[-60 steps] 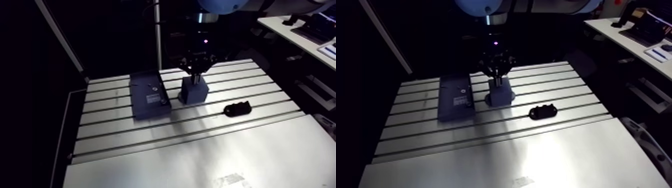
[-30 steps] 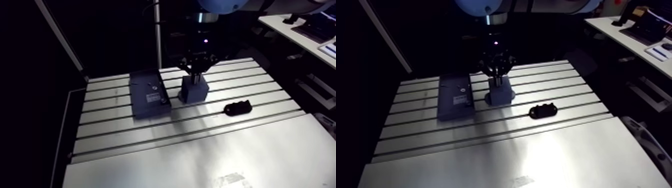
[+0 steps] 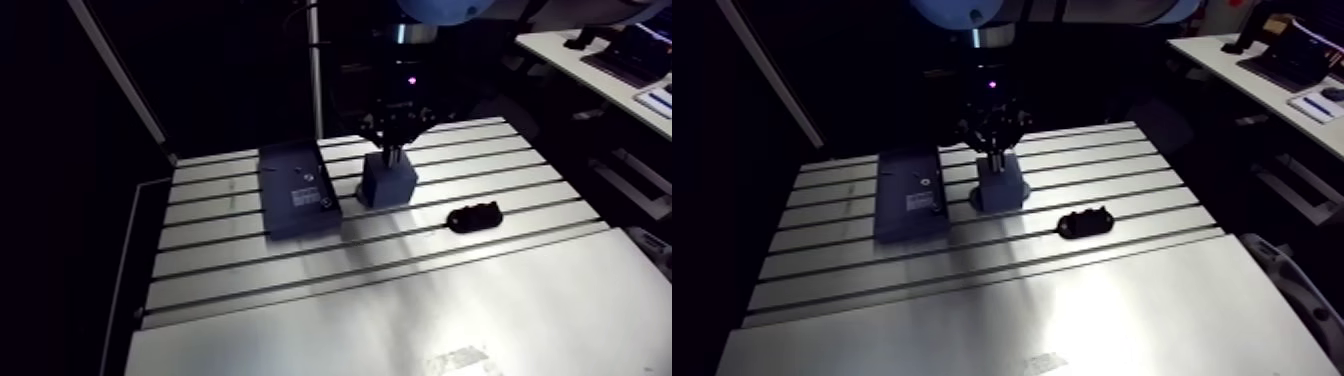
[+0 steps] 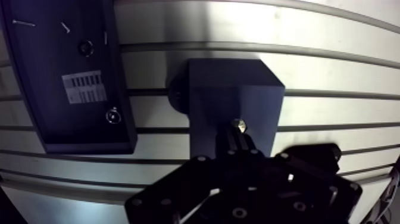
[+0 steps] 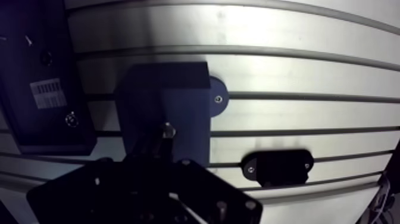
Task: Pick up the M10 bolt and insert it into the hex recess until seated.
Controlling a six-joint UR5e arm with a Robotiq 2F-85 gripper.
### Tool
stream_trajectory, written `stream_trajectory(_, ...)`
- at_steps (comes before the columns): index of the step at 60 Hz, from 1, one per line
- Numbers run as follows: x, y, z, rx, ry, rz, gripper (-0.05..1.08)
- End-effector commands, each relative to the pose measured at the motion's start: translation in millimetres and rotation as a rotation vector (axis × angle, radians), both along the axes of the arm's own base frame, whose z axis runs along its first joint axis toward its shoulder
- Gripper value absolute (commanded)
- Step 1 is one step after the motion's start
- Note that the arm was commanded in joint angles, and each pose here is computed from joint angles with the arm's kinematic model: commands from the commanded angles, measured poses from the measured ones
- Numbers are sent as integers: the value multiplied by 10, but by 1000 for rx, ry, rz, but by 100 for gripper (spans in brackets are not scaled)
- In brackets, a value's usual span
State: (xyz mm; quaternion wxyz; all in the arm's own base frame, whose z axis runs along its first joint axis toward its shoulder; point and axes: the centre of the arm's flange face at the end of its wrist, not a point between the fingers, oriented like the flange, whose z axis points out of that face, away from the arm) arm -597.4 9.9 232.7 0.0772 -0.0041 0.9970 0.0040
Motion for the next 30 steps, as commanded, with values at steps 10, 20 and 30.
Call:
stream_trajectory(10,65,-29,265,2,10,3,108)
stream_trajectory(20,66,-47,377,3,29,16,40)
stream_trajectory(30,84,-43,560,16,35,17,0)
